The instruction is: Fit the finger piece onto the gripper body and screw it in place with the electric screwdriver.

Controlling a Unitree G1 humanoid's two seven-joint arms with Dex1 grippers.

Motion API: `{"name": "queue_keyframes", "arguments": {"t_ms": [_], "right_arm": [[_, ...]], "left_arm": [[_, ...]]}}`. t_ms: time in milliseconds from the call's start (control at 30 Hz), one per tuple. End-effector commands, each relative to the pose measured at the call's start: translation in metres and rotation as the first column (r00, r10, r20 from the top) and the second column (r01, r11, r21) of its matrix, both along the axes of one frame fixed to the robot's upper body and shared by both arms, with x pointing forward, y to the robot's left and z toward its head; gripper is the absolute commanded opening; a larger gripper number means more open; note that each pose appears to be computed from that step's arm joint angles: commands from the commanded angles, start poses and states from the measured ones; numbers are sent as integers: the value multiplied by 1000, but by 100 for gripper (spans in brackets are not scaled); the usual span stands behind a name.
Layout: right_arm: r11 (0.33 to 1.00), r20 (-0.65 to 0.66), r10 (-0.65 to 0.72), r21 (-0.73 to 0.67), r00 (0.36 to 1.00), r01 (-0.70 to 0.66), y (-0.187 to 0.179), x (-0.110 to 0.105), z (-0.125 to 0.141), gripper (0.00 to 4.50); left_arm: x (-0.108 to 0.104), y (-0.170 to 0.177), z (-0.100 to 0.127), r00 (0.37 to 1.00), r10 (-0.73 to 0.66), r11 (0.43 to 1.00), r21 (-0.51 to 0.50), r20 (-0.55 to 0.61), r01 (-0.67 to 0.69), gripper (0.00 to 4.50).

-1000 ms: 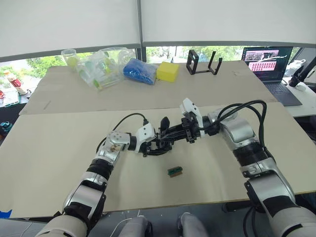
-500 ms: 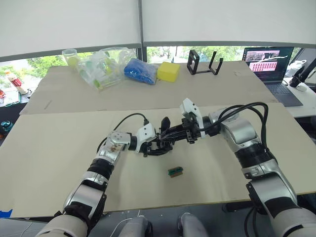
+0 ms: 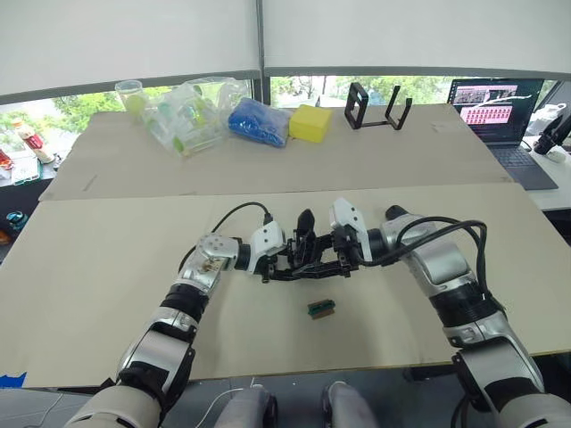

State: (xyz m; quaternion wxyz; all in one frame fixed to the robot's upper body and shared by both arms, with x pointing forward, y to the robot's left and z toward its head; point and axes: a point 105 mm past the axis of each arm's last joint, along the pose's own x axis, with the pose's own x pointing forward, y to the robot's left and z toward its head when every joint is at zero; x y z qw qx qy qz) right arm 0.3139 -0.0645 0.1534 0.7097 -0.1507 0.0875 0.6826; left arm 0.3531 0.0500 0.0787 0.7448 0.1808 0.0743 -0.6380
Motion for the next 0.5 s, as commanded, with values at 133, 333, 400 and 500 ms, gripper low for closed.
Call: {"name": "queue_keyframes", "arguments": {"t_ms": [133,333,400,500], "right_arm": [[991,163,-7,135,987,-15,-8,-11,57,273],[998,179,-14,57,984,4,-35,-25,71,273],[999,174,-37,20,984,34,-43,-25,70,273],[993,191,-114,-12,975,119,-57,-21,74,273]], "left_arm": [[1,-8,5,999,-25,1000,-16,29,25,228],[3,-6,-2,1000,6,1000,-2,7,-6,228],[3,-6,-3,1000,14,1000,1,1,-14,228],[-1,2,-7,1000,12,1000,5,-18,-12,378]]}}
